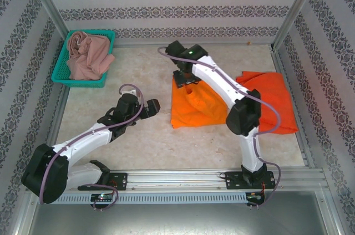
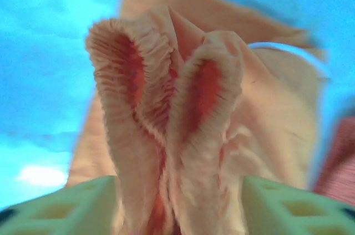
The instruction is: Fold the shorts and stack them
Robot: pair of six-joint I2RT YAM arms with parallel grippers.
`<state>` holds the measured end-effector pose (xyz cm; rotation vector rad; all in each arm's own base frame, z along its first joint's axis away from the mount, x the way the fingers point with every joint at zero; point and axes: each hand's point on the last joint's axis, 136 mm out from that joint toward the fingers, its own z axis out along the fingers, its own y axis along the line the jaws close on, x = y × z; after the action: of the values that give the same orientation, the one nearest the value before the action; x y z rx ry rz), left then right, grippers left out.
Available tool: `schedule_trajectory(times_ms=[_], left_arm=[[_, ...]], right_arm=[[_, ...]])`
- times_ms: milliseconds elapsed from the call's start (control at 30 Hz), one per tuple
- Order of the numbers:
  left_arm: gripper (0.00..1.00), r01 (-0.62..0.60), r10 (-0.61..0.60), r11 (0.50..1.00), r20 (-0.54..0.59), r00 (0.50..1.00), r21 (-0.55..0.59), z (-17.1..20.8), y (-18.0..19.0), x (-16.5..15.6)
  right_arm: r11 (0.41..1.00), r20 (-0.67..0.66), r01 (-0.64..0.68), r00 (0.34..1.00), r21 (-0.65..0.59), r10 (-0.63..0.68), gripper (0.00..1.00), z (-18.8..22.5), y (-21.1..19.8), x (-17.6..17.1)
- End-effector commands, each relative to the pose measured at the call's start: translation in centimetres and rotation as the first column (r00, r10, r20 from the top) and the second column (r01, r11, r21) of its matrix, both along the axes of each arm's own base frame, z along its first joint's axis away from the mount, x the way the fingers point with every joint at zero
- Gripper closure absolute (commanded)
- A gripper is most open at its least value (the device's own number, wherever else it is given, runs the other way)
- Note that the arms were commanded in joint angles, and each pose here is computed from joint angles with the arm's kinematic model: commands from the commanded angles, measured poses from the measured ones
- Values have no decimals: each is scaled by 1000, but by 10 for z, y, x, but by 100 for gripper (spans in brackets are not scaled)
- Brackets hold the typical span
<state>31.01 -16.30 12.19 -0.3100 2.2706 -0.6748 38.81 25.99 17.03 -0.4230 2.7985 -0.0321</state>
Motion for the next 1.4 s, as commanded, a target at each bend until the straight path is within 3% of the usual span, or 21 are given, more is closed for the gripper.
schedule_trajectory(times_ms=[0,167,300,433,767,967,1067,1200,1367], left_arm=[[0,-29,30,999,30,999,-37,13,7,0],[0,-45,52,996,78,996,-83,34,11,-1],[0,-26,39,988,81,996,-154,47,4,5],[0,-10,26,979,78,997,-204,55,-1,17],[0,-22,35,975,55,998,-219,57,7,35],[0,-11,14,976,13,1000,-216,48,7,30],[2,10,-11,973,-2,1000,-232,45,2,25],[6,86,-87,958,8,996,-273,52,-24,22],[7,221,-217,914,50,975,-340,74,-92,20]], right_arm=[[954,-87,-10,995,301,38,27,24,45,-16],[815,-56,71,997,575,-48,13,51,38,-17],[757,-124,152,988,635,-94,11,23,24,-23],[688,-230,224,969,690,-85,10,-17,35,-33],[752,-396,280,918,596,-28,9,-112,56,-84],[826,-403,230,915,514,-3,11,-124,11,-133],[802,-383,200,923,563,39,10,-102,-3,-150],[714,-168,83,985,695,49,7,-22,-11,-135],[796,83,77,984,601,-158,2,20,-83,-89]])
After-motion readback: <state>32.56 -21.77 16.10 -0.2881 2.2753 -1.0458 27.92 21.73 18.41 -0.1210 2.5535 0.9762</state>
